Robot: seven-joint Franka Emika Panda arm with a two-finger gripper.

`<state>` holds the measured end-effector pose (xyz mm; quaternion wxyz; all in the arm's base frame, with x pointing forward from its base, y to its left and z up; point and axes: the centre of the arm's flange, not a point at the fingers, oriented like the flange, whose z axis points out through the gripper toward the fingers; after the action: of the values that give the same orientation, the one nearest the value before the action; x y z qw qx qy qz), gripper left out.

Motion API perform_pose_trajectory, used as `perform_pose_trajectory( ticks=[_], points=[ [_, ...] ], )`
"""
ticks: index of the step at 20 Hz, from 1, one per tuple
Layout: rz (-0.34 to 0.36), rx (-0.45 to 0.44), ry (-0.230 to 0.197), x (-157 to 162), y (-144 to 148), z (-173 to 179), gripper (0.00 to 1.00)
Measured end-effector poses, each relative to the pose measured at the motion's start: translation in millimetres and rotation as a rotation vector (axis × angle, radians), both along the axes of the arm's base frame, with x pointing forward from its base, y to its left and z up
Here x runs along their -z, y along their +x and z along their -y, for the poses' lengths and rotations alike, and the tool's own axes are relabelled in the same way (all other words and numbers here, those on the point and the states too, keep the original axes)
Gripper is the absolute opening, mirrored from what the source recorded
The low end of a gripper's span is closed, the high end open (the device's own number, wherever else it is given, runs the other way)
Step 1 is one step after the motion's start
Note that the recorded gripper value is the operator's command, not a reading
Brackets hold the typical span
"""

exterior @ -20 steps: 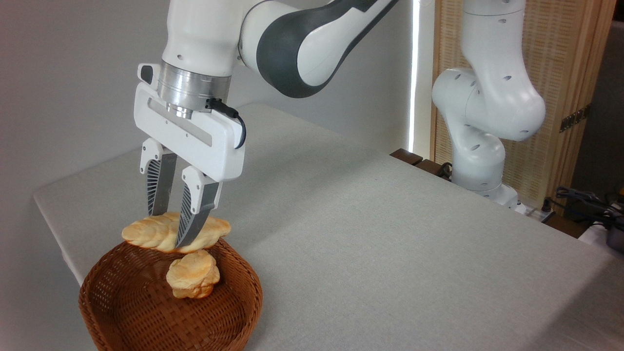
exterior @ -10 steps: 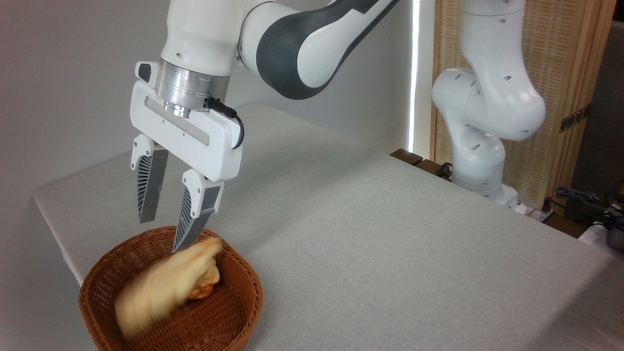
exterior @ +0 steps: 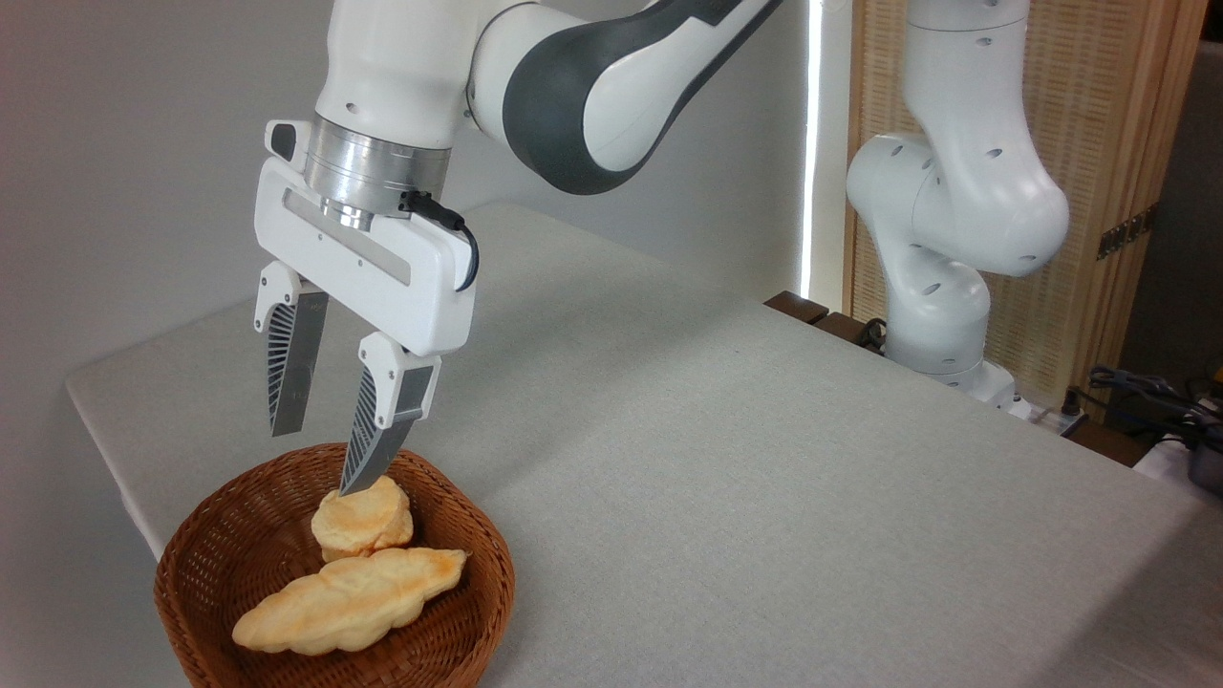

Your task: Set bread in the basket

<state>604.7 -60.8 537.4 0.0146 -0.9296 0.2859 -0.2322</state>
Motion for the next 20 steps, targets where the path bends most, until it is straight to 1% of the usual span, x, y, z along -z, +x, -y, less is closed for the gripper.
perform_pose_trajectory(
  ticks=[3,5,11,13,14,15,16,17,20],
  points=[
    [-0.019,0.002,0.001,0.8,-1.4,0.1,1.0],
    [-0.047,0.005,0.002,-1.4,-3.5,0.3,1.0],
    [-0.17,-0.001,0.007,-29.4,-13.1,-14.3,1.0],
    [-0.217,0.004,0.019,-36.7,-18.4,-16.5,1.0],
    [-0.257,0.011,0.039,-38.3,-22.8,-16.5,1.0],
    [-0.279,0.016,0.053,-38.4,-25.4,-16.2,1.0],
    [-0.32,0.023,0.076,-36.8,-29.8,-15.4,1.0],
    [-0.356,0.029,0.09,-34.4,-33.6,-14.2,1.0],
    [-0.421,0.045,0.104,-28.5,-40.4,-12.4,1.0]
  ],
)
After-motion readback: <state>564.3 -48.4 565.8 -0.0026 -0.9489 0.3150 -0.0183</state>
